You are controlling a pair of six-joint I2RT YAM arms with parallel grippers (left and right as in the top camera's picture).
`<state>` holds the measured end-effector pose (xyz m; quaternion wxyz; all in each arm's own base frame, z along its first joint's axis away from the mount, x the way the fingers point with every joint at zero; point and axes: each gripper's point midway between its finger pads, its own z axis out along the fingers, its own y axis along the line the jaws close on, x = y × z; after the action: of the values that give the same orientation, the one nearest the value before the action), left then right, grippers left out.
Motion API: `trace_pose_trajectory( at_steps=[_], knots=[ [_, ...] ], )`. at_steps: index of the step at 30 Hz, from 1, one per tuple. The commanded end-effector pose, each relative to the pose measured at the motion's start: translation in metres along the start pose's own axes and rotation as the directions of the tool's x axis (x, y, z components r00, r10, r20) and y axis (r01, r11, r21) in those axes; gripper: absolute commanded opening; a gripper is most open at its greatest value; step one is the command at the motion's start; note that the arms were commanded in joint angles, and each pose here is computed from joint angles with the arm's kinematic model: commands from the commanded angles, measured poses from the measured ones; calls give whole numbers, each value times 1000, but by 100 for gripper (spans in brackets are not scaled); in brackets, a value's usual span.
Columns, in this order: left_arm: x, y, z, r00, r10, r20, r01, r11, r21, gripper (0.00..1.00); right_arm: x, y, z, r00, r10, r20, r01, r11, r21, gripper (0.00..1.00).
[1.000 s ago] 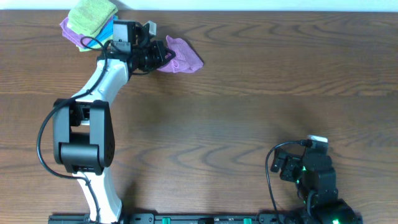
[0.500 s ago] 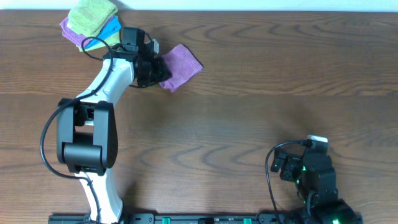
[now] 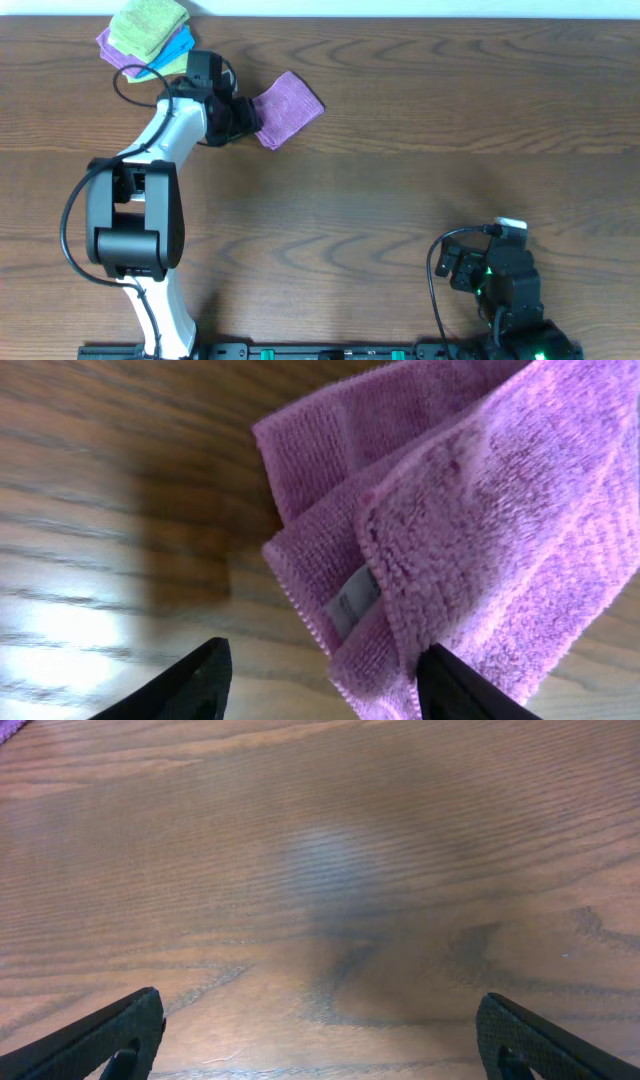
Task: Fold the cloth
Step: 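Carry the pink cloth with the left gripper toward the cloth stack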
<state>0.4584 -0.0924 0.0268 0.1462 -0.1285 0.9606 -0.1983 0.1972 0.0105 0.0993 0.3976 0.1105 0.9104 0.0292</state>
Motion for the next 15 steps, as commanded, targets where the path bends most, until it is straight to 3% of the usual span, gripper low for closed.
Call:
trace_pose_trajectory(
  at_steps=[1,9,15],
  knots=[
    [16,-2,11,996,-78,-41,80,995,62,63,0,-1,1,1000,12,4,-12,1000,8,99],
    [22,-23,22,986,-160,-47,166,956,242,66,0,-1,1,1000,12,4,-12,1000,8,99],
    [37,-12,26,972,-214,-98,233,936,264,64,0,-1,1,1000,12,4,-12,1000,8,99]
  ],
)
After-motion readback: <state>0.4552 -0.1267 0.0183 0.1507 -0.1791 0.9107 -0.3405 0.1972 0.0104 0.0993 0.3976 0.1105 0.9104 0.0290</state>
